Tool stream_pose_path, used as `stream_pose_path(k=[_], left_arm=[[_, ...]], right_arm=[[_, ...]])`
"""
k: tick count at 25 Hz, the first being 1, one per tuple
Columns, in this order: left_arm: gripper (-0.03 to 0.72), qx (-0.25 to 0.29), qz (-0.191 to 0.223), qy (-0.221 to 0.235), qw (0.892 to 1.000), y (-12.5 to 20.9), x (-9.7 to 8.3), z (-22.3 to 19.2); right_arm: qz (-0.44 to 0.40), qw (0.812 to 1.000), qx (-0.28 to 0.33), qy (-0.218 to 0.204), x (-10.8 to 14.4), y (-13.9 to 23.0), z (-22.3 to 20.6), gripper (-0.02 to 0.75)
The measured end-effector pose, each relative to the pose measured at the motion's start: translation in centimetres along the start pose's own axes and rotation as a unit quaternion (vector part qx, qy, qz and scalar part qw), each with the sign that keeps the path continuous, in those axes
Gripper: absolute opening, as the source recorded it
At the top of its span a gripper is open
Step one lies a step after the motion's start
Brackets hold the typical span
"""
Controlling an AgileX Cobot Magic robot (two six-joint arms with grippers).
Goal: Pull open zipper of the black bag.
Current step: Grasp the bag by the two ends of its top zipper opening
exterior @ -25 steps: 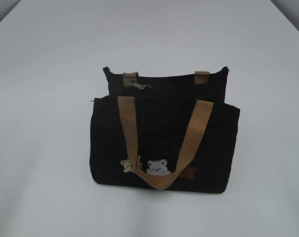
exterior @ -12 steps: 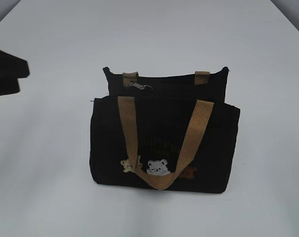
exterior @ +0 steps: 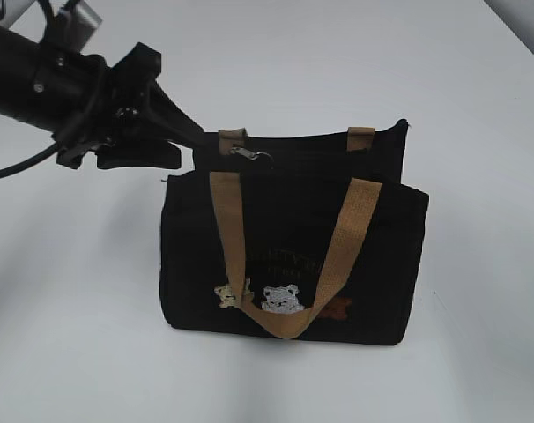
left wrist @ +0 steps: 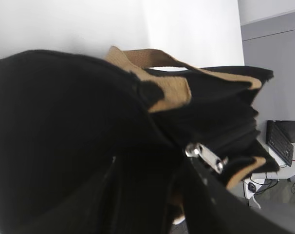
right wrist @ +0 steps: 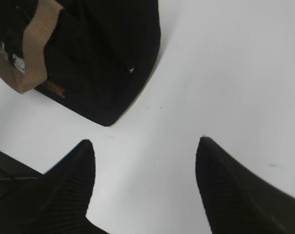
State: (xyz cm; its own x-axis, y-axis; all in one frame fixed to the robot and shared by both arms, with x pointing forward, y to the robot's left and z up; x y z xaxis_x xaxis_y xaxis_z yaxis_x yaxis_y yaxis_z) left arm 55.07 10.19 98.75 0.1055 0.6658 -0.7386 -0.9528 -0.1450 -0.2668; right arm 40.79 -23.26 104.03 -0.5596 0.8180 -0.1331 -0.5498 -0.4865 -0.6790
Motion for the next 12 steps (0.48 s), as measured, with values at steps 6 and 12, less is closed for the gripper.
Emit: stream_pose_path(k=[6, 12], left_arm=[[0.32, 0.003, 0.003, -0.003, 1.0, -2.3, 0.4, -2.9], [0.238, 0.003, 0.004, 0.003, 1.0, -3.9, 0.1, -4.8]], right_arm=[[0.063, 0.996, 0.032, -0.056, 0.7, -3.4, -4.3, 0.504], [0.144, 0.986, 0.013, -0.085, 2.2, -7.7, -7.5, 0.504]])
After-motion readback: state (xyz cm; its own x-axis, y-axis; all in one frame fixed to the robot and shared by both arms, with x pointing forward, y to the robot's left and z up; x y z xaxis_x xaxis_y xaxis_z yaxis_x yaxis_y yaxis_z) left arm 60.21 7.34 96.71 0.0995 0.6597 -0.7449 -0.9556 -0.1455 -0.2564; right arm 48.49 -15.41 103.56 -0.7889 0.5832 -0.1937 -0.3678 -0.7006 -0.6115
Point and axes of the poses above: a point on each arm's last joint axis where the gripper is mounted, z pointing back along that axis away from the gripper, x along the wrist's bending axis when the last joint is at zero, y = z × x, the point moved 7 cm from there along -z, pointing out along that axis toward the gripper, and after that the axes turned 9 degrees about z, right-handed, at the moved point
